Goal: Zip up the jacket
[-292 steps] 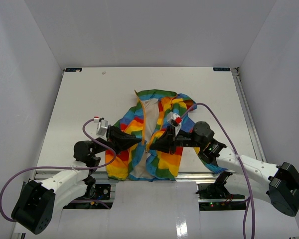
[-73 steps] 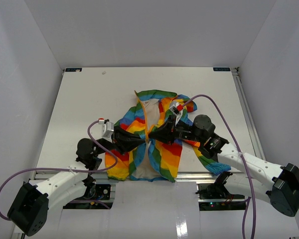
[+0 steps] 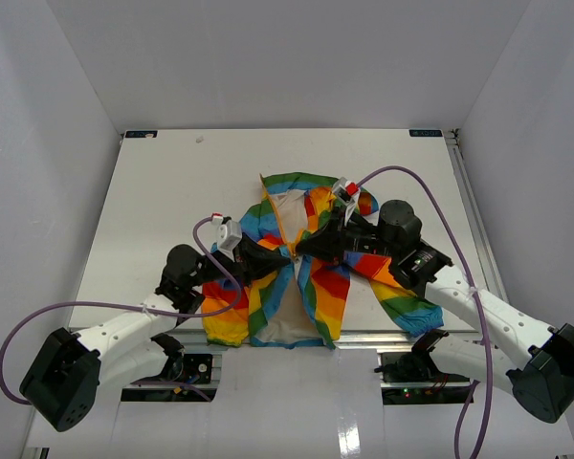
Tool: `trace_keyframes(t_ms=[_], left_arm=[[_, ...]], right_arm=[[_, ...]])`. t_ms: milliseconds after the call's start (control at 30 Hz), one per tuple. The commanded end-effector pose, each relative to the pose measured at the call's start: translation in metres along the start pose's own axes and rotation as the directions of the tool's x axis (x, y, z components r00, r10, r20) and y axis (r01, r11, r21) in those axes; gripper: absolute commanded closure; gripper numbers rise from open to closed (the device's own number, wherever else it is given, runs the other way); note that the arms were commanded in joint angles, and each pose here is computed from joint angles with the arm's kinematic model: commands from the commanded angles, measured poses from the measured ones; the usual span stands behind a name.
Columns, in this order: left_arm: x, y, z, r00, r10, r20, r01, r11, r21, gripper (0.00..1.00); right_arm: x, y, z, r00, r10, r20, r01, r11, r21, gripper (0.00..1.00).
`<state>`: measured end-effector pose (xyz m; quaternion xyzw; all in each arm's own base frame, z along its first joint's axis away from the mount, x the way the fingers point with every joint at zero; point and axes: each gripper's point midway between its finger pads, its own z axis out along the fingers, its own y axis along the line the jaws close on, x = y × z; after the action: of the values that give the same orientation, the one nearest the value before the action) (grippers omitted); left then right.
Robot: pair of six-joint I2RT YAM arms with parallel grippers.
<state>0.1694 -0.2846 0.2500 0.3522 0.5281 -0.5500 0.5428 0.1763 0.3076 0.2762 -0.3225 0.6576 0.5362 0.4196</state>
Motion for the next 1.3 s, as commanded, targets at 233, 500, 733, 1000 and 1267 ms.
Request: trace_keyframes(t_ms=[233, 500, 733, 1000, 1267], left_arm=[[0.027, -0.002, 0.005, 0.993, -0.033, -0.111, 0.034, 0.999, 0.007, 1.0], [0.02, -0.003, 0.004, 0.995, -0.044, -0.085, 0.043, 0.999, -0.016, 1.0], [0.018, -0.005, 0.01, 0.983, -0.152, -0.107, 0.151, 0.988, -0.014, 1.0], [0.023, -0.007, 0.011, 0.934, -0.322, -0.155, 0.314, 0.947, -0.071, 1.0], [0.025, -0.007, 0.009, 0.878, -0.446, -0.174, 0.425, 0.893, -0.144, 1.0]], right_arm=[[-0.077, 0.028, -0.005, 0.979, -0.104, 0.178, 0.116, 0.992, -0.059, 0.92], [-0.042, 0.01, 0.001, 0.994, -0.039, 0.102, 0.044, 0.998, -0.047, 0.92], [-0.021, -0.003, -0.001, 0.999, -0.023, 0.045, 0.023, 1.0, 0.003, 0.84], [-0.005, -0.012, -0.012, 1.0, 0.029, -0.002, -0.029, 0.995, 0.09, 0.68], [0.007, -0.052, -0.035, 0.997, 0.033, -0.063, -0.008, 0.932, 0.363, 0.56]])
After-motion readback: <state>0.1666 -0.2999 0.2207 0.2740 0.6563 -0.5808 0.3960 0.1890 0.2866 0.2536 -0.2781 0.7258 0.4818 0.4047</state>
